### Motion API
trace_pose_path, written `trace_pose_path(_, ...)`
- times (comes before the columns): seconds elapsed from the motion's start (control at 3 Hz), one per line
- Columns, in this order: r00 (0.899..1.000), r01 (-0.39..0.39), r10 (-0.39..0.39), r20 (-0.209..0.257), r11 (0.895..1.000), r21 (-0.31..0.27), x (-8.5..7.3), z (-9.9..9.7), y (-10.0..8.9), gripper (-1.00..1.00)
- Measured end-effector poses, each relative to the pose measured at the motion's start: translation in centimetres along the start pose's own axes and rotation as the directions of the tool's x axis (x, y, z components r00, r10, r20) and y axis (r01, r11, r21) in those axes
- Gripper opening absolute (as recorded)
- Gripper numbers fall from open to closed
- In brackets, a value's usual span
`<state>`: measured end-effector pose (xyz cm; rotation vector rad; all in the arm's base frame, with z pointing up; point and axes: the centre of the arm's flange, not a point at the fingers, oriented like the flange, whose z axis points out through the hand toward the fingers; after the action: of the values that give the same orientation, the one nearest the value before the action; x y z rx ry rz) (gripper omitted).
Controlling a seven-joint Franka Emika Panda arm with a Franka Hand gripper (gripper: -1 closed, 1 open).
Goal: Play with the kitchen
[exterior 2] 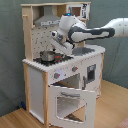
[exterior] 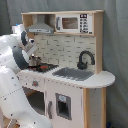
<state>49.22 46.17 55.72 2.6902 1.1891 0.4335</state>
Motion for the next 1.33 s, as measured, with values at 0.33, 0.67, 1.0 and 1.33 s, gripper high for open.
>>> trace_pose_path(0.33, 0.998, 0.0, -0.002, 0.055, 0.999, 0.044, -0.2, 2.3, 0.0, 1.0)
trace_pose_path(0.67, 0.995, 0.045, -0.05, 0.083, 0.997, 0.065, 0.0, 1.5, -0.1, 1.0)
trace_pose_path(1.0, 0.992, 0.055, -0.063, 0.112, 0.996, 0.072, -0.1, 4.0, 1.3, 1.0)
trace_pose_path(1.33, 0.992, 0.055, -0.063, 0.113, 0.996, 0.072, -0.1, 4.0, 1.3, -1.0)
